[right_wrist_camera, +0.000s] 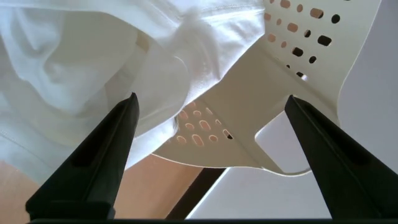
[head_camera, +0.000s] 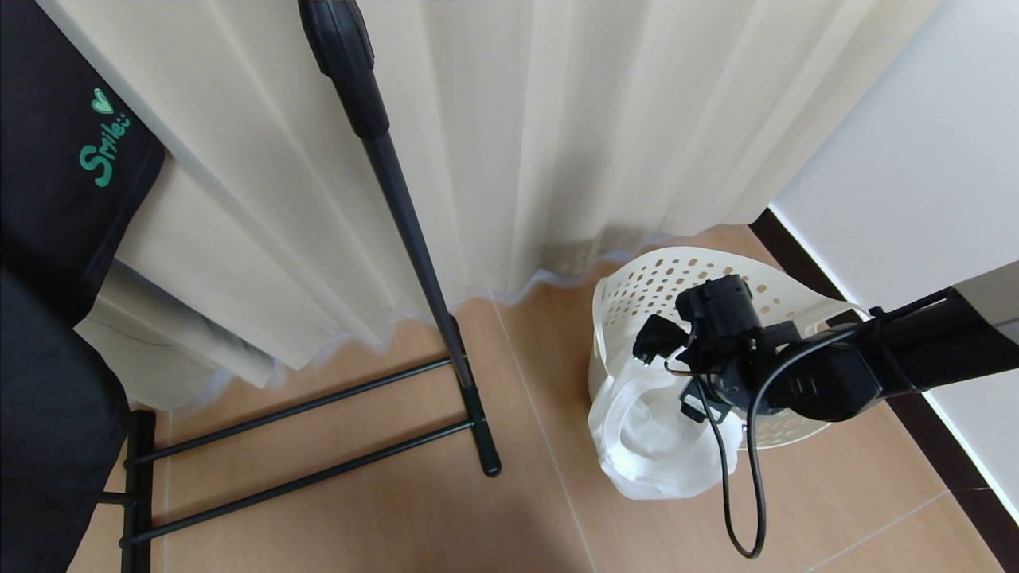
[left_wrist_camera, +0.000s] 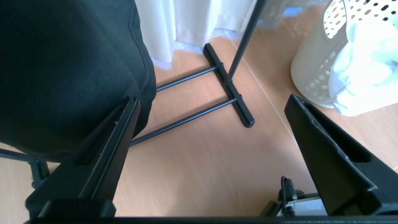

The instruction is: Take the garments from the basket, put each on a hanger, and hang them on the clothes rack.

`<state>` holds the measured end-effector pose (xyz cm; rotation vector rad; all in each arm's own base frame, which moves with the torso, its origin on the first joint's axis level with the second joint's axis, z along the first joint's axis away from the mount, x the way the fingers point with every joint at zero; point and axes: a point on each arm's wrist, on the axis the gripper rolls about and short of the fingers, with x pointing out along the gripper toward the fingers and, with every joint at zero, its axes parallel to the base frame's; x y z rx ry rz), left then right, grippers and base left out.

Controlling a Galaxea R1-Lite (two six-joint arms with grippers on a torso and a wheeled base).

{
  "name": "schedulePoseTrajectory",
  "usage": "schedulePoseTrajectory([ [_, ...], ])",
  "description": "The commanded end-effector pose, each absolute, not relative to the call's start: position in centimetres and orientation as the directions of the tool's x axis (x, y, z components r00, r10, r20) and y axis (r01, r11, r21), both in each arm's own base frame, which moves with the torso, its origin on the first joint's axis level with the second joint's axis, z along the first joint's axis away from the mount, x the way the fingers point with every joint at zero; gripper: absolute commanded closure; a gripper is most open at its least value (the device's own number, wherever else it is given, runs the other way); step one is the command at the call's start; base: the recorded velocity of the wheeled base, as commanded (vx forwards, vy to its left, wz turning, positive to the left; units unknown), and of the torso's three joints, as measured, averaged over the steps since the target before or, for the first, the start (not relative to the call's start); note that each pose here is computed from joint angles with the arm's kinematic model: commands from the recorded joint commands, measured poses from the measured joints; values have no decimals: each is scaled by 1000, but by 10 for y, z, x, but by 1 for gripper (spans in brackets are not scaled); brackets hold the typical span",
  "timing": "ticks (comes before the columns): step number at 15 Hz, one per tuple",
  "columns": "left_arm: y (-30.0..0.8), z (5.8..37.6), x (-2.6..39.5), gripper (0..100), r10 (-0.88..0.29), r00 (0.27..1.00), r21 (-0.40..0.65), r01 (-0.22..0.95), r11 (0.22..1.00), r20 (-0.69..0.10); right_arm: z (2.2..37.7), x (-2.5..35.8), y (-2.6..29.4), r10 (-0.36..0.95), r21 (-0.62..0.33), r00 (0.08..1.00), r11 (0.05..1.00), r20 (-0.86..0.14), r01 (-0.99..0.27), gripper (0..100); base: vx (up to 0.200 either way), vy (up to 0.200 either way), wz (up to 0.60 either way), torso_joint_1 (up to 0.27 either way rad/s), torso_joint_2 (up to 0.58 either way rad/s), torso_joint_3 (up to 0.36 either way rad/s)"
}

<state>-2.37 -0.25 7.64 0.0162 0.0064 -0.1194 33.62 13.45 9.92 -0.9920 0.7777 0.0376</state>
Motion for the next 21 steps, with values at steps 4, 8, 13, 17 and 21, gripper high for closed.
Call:
schedulePoseTrajectory([
  [4,-2,76,-24,0,-119,993,14,119,993,-8,70,349,140,-343,-745,709,547,-616,-382,0,0,0,0,0,0,0],
  [8,-3,76,-24,0,-121,993,14,121,993,-8,58,357,143,-344,-751,715,541,-609,-379,0,0,0,0,0,0,0],
  [13,-2,76,-24,0,-119,993,13,119,993,-8,50,370,140,-385,-768,709,539,-591,-347,0,0,0,0,0,0,0],
  [17,-2,76,-24,0,-119,993,13,119,993,-8,47,379,140,-408,-784,720,542,-561,-303,0,0,0,0,0,0,0],
  [21,-2,76,-24,0,-119,993,11,119,993,-8,46,387,139,-429,-795,724,542,-540,-272,0,0,0,0,0,0,0],
])
